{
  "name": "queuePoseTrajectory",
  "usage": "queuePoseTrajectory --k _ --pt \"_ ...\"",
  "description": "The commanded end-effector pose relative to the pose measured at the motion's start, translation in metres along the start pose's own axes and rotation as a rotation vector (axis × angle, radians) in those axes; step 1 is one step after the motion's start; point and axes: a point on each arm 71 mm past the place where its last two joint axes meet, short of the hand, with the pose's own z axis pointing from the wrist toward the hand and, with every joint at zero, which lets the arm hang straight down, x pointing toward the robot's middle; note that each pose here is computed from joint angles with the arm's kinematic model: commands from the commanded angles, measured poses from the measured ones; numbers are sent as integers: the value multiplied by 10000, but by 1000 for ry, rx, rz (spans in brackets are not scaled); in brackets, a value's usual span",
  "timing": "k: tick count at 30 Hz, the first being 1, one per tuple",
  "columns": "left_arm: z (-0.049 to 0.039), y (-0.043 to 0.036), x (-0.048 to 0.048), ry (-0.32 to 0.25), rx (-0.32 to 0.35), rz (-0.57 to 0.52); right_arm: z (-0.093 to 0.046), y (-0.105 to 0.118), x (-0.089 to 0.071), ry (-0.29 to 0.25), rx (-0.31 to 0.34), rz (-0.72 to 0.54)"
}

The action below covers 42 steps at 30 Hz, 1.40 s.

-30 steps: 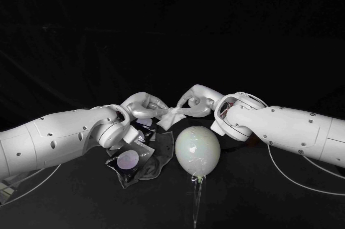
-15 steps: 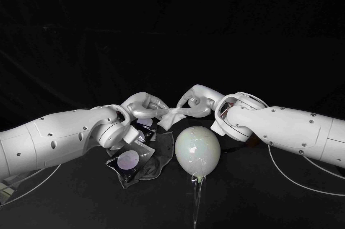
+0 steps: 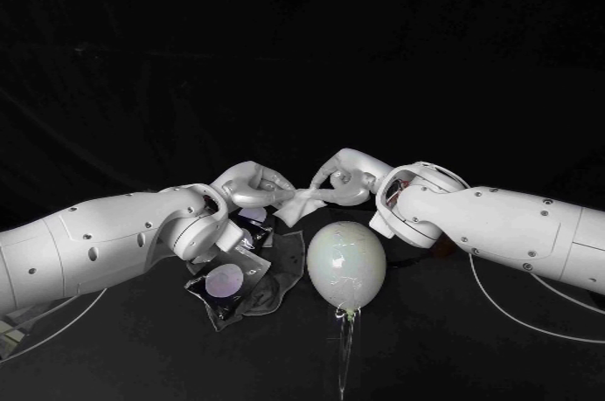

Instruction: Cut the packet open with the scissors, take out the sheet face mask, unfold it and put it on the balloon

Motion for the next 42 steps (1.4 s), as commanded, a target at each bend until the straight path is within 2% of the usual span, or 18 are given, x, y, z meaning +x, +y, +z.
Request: queuePoseTrajectory --k 1,12,23,29,33,37,42 --pt "3 -18 -7 -17 5 -18 3 -4 -19 -23 10 -8" --pt "-1 -2 -60 -69 -7 -10 12 -27 -40 -57 51 -22" --pt "-29 31 -123 -117 -38 -6 25 -81 -63 -86 121 -48" --pt "-98 78 -191 -189 -88 -49 35 -86 -63 -101 152 -63" --pt "-163 122 -212 -235 -139 -121 43 -90 -69 -118 171 -69" --pt "-231 202 -140 -238 -202 -220 46 -94 -81 -137 180 -70" --pt "-270 279 33 -199 -259 -346 51 -78 -91 -162 172 -65"
